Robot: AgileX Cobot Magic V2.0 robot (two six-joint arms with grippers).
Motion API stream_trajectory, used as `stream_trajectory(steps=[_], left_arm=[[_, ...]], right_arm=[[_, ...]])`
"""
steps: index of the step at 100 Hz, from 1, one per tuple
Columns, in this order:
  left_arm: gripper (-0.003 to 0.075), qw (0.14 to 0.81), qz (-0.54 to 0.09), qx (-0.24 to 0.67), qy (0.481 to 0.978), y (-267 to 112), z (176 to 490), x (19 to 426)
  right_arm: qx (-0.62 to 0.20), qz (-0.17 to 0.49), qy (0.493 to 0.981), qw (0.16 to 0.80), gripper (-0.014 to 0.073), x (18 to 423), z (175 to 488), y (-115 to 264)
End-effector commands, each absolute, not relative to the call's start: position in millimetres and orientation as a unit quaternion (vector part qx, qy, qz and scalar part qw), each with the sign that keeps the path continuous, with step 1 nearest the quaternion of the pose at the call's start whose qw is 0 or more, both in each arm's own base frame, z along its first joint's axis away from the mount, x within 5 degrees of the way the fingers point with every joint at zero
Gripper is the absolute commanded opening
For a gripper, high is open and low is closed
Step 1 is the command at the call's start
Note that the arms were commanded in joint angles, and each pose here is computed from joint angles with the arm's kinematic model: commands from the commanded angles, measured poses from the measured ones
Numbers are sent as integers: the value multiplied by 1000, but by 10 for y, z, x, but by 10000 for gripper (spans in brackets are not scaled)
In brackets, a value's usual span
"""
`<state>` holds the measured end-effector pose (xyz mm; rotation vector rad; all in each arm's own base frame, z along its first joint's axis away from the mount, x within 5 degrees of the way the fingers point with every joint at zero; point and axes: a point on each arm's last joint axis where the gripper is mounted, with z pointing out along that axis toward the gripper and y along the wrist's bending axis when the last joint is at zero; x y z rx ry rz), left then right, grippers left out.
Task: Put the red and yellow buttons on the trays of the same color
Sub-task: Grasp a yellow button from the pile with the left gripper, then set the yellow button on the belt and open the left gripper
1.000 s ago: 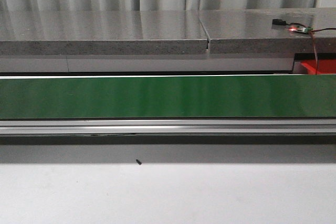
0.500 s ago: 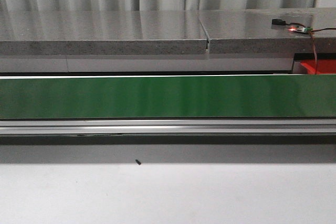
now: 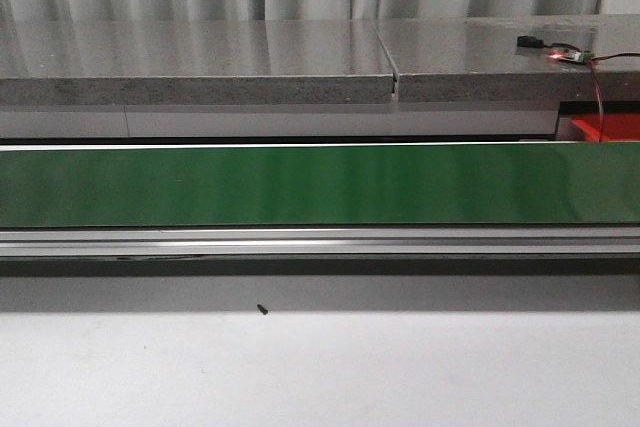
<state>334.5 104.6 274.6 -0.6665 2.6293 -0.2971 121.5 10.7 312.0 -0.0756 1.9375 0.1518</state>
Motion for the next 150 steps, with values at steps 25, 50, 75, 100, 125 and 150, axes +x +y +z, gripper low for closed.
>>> stream_trajectory(steps=[25, 50, 75, 100, 125, 150], left_arm=[[548, 258, -110, -228, 933, 1007, 3003, 3337], [548, 261, -111, -228, 931, 1008, 3015, 3343], [548, 300, -106, -247, 915, 1052, 3053, 3399], [548, 322, -104, -276, 900, 1184, 3111, 3485], [548, 265, -121, -296, 910, 1367, 2948, 3781], [547, 240, -121, -341, 901, 1504, 2737, 4044]], right_arm=[[-25, 61, 800, 596, -67, 1223, 3256, 95], [-25, 61, 800, 596, -67, 1223, 3256, 95], [-25, 61, 800, 596, -67, 1223, 3256, 95], [-25, 61, 800, 596, -67, 1223, 3256, 95], [-25, 61, 800, 596, -67, 1223, 3256, 95], [-25, 61, 800, 596, -67, 1223, 3256, 95]])
